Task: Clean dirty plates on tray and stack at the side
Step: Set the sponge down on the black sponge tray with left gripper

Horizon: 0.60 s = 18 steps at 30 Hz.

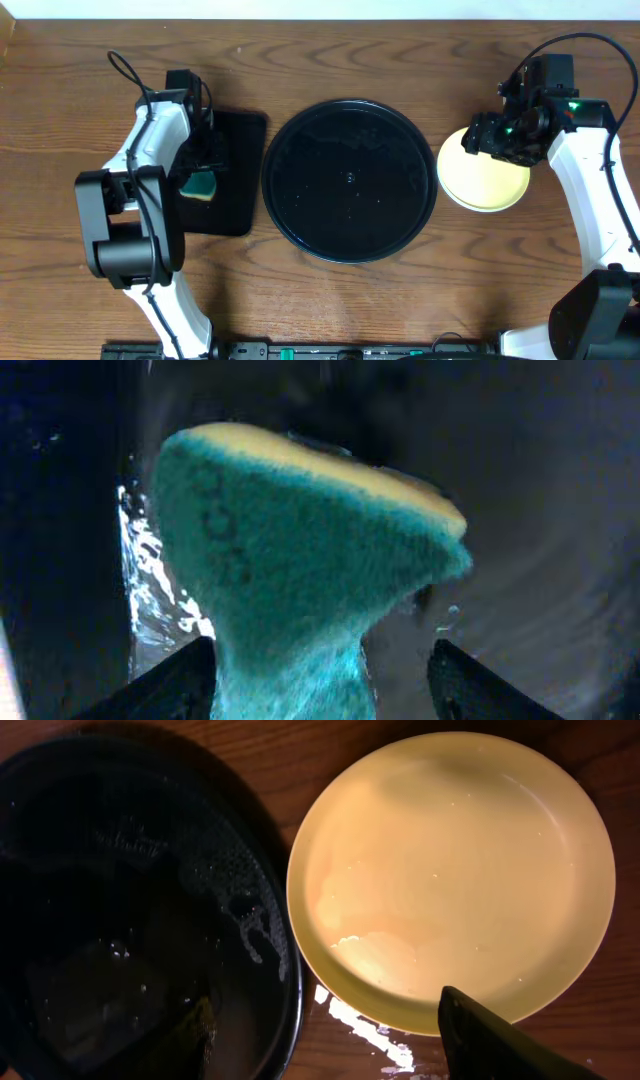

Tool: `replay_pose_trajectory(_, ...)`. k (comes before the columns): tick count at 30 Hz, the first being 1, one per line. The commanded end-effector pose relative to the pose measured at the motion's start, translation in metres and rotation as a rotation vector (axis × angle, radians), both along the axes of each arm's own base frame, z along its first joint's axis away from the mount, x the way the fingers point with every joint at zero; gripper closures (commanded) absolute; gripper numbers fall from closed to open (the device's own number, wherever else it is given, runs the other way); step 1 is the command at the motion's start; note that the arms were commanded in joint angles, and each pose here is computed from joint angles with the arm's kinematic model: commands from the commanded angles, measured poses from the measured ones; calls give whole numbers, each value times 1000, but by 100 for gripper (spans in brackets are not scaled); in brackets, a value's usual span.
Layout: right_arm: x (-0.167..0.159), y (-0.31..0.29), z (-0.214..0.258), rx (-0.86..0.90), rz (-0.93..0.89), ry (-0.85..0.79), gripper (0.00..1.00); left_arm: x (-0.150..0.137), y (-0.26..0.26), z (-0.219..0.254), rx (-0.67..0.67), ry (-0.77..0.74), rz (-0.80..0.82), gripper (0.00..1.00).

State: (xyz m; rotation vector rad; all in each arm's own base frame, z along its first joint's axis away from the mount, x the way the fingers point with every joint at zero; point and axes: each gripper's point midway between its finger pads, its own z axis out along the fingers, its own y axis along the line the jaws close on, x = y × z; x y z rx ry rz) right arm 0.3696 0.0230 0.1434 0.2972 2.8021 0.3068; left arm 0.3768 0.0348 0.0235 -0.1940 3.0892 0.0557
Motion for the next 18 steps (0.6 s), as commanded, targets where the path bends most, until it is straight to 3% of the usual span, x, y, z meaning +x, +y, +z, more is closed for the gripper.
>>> replay_pose_trajectory(1,0,2,9,-7,22,-18,31,20,2,66,11,-177,33,27)
replay_pose_trajectory(7,-2,2,35,-24,66,-39,35,7,-10,163,-2,-416,85,25)
replay_pose_trajectory(12,-3,2,92,-35,70,-133,36,-12,-21,226,-16,-588,78,21)
replay_pose_trajectory(13,-5,1,108,-43,84,-167,27,-16,-21,236,-20,-621,87,19)
replay_pose_trajectory(14,-7,1,123,-53,100,-203,1,-19,-21,245,-22,-648,92,19)
replay_pose_trajectory(18,-34,2,182,-69,114,-323,1,-31,-21,267,-23,-713,91,18)
